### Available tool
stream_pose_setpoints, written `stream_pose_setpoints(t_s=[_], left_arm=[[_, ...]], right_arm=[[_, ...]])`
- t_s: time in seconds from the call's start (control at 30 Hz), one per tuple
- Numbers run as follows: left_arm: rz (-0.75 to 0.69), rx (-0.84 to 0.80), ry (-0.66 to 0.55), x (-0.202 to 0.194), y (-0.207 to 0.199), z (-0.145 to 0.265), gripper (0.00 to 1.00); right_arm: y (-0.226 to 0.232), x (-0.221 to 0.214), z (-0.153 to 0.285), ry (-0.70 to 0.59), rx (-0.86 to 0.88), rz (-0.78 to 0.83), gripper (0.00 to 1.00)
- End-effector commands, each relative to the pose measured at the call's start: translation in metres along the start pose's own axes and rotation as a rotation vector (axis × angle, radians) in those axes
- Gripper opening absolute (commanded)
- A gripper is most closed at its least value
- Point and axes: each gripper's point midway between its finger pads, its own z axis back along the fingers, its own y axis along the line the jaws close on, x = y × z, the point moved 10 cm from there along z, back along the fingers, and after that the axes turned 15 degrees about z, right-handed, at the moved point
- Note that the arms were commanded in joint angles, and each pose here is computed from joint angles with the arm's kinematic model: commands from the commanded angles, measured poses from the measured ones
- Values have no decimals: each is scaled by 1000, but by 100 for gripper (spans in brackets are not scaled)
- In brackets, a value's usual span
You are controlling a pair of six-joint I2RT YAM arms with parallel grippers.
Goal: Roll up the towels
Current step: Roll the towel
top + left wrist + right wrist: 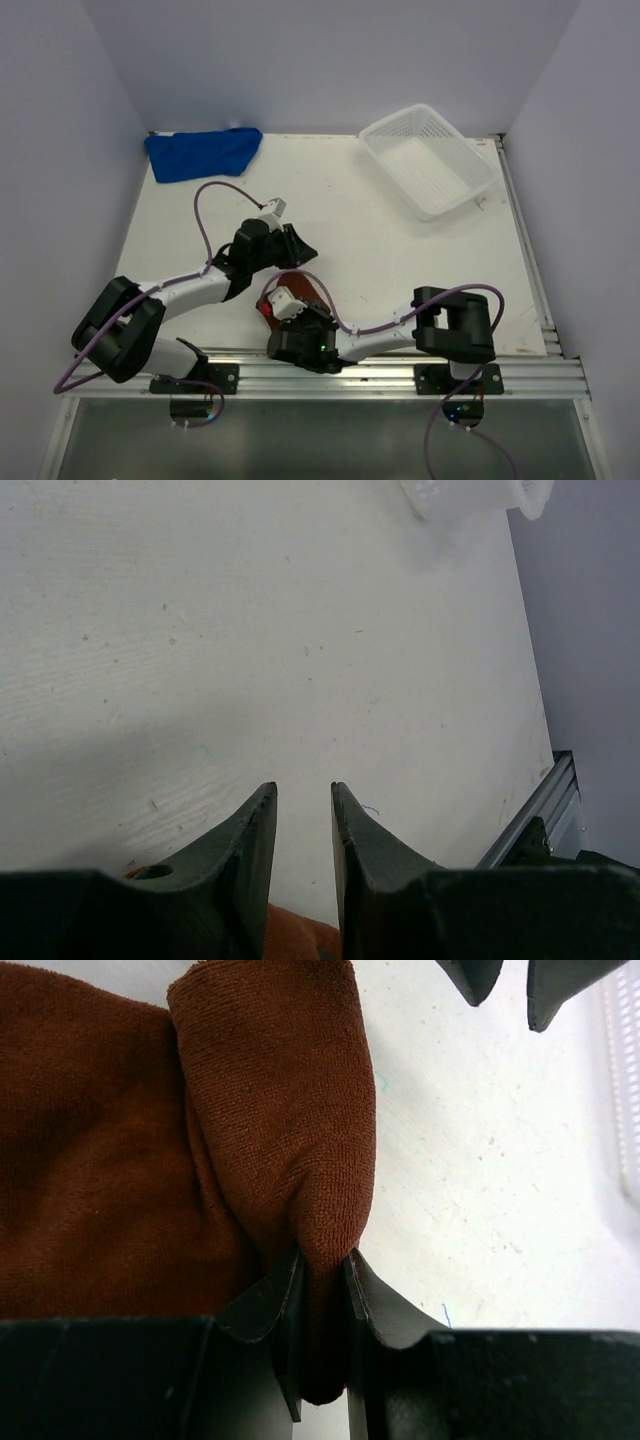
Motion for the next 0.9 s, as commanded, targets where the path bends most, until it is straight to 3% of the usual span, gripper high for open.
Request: stream_pose_setpoints(t_s=[0.0, 0.47, 0.67, 0.87], left_arm=[[2, -49, -11, 1, -12, 4, 32], [42, 17, 56, -38, 27, 20, 31], [42, 69, 50, -46, 43, 24, 31], [42, 88, 40, -50, 51, 25, 30]], right_arm=[[1, 12, 7, -18, -120, 56, 5], [27, 23, 19, -29, -163, 213, 12], [23, 21, 23, -28, -133, 177, 32], [6, 22, 38, -65, -3, 37, 53]])
